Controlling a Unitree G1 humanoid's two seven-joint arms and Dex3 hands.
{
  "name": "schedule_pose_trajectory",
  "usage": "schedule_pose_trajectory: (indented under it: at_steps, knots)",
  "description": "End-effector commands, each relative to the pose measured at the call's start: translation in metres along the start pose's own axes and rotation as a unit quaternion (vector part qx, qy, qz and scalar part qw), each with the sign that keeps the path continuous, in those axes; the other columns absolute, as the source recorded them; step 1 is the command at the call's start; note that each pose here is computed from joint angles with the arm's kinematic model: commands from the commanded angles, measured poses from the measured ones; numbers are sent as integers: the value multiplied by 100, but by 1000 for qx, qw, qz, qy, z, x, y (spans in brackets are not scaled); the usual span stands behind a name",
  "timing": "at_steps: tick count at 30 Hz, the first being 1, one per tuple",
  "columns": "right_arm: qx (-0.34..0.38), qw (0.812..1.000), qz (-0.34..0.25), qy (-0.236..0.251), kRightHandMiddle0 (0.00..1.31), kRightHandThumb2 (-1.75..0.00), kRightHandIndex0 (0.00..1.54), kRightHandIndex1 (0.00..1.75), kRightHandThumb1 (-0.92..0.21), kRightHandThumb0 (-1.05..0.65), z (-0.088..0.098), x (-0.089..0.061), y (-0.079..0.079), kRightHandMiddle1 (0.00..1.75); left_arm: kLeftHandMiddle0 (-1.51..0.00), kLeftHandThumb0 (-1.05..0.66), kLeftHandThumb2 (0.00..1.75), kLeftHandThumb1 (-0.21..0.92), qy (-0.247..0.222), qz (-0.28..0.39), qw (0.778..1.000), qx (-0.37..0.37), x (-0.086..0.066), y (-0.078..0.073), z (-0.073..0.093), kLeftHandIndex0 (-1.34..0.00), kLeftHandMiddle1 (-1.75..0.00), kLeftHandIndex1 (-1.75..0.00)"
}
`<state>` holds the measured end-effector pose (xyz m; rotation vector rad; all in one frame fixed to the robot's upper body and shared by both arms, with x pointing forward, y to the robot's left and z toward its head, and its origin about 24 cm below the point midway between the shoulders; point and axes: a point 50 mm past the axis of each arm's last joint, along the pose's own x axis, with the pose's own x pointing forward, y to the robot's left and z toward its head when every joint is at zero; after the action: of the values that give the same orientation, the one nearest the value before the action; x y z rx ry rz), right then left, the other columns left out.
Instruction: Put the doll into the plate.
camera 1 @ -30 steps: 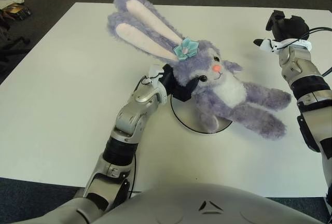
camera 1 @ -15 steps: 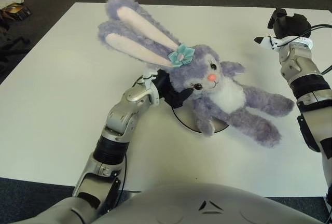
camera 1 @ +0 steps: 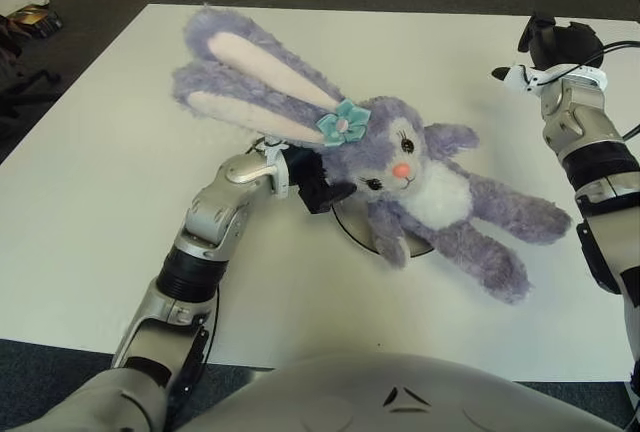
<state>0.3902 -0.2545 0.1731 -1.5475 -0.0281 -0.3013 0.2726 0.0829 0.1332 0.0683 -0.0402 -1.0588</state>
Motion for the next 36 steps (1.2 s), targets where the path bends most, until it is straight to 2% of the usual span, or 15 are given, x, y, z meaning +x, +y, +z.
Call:
schedule_pose_trajectory:
  at_steps: [1,7,8,10,12,13,14,15,20,21,22,24,27,32,36]
  knots:
    - [-7,1000,5,2,21,-46,25,148,-92,-1,-3,-2,2,175,-1,-24,117,9,-2,4,998,55,-4,7,2,0,-14,0]
    - [-1,1000,6,5,22,-45,27,146,-92,0,-4,-1,2,175,-5,-65,83,44,-16,5,995,98,-9,11,2,0,-8,0]
    - [0,1000,6,5,22,-45,27,146,-92,0,-5,-1,2,175,-5,-65,83,44,-16,10,994,107,-10,12,1,0,-8,0]
    - [0,1000,6,6,23,-47,28,145,-90,0,-5,-1,3,175,-7,-77,67,59,-16,16,993,118,-11,13,1,0,-7,0]
    - [3,1000,6,7,23,-48,28,145,-89,0,-4,-1,3,175,-8,-83,59,67,-7,38,987,156,-14,16,0,0,-7,0]
    - [6,1000,5,7,23,-51,28,146,-88,0,-4,-1,3,175,-13,-90,50,76,-5,49,983,179,-15,18,-1,0,-11,0]
    - [7,1000,5,8,24,-52,29,146,-87,0,-4,-1,4,175,-14,-92,48,79,-4,56,979,194,-16,18,-1,0,-18,0]
    - [8,1000,4,8,24,-55,29,147,-85,0,-4,-1,4,175,-10,-98,44,86,-5,59,978,202,-16,19,-1,0,-45,0]
    - [12,1000,5,7,24,-61,30,150,-82,0,-3,-2,4,175,-5,-103,43,91,-20,65,970,232,-15,19,-5,0,-82,0]
    - [13,1000,6,5,24,-62,30,151,-81,0,-3,-2,4,175,-5,-104,44,91,-24,68,967,243,-14,20,-5,0,-96,0]
    - [13,1000,6,4,23,-65,30,152,-79,0,-3,-2,4,175,-3,-104,48,92,-27,70,965,251,-14,20,-6,0,-133,0]
    - [14,1000,6,1,23,-67,31,153,-78,0,-3,-2,5,175,-5,-105,50,92,-31,71,962,262,-14,20,-7,0,-153,0]
    - [15,1000,7,0,23,-69,32,154,-77,0,-3,-2,5,175,-8,-105,52,92,-34,71,961,265,-13,20,-8,0,-168,0]
    - [14,1000,10,-1,22,-69,34,153,-76,0,-4,-1,5,175,-12,-105,53,92,-29,70,958,277,-13,24,-10,0,-173,0]
    - [14,1000,10,-1,23,-69,35,151,-76,0,-4,-1,6,175,-15,-105,53,92,-17,80,942,325,-15,28,-8,0,-174,0]
